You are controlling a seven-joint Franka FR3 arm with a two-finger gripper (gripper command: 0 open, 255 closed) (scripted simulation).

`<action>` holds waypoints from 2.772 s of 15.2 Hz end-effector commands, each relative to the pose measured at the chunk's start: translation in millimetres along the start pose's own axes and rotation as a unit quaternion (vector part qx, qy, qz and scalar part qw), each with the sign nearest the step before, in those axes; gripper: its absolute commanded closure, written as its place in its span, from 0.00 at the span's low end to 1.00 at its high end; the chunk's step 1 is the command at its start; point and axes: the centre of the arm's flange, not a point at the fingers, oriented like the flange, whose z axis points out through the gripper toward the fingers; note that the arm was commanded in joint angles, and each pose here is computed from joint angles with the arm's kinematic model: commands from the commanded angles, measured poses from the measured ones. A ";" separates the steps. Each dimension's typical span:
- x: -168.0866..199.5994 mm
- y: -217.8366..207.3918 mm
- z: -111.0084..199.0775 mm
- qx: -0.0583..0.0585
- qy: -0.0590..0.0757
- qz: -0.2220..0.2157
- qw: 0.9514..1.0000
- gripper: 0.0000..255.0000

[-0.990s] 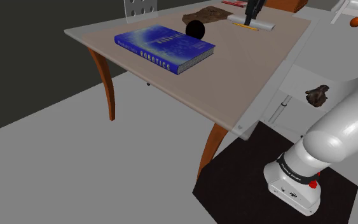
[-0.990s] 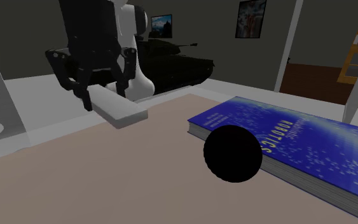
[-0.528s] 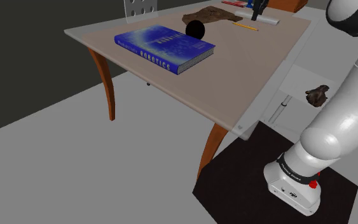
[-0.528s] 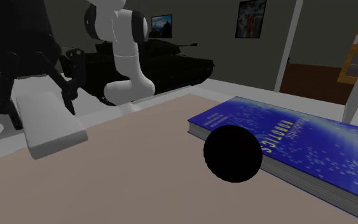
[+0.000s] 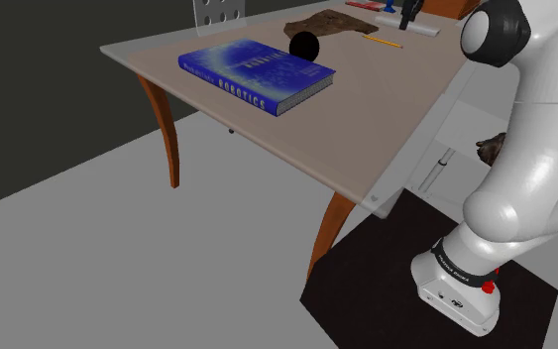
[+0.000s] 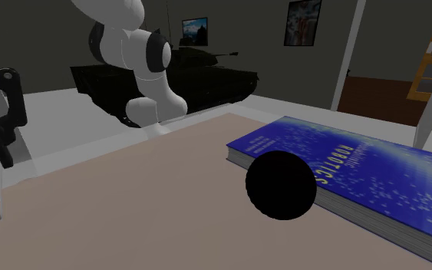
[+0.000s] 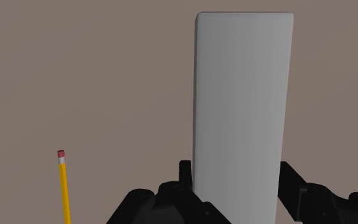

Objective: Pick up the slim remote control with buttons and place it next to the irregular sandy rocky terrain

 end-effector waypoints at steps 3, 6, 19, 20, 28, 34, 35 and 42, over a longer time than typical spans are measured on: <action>0.8 2.0 19.9 0.000 0.000 0.000 1.000 1.00; 1.1 1.9 35.8 0.000 0.000 0.000 1.000 1.00; 2.1 1.4 91.2 0.000 0.000 0.000 1.000 1.00; 2.1 1.4 91.2 0.000 0.000 0.000 1.000 1.00; 2.1 1.4 91.1 0.000 0.000 0.000 1.000 0.00; 2.0 1.4 41.2 0.000 0.000 0.000 1.000 0.00; 2.0 1.4 41.2 0.000 0.000 0.000 1.000 0.00; 2.0 1.4 41.2 0.000 0.000 0.000 1.000 0.00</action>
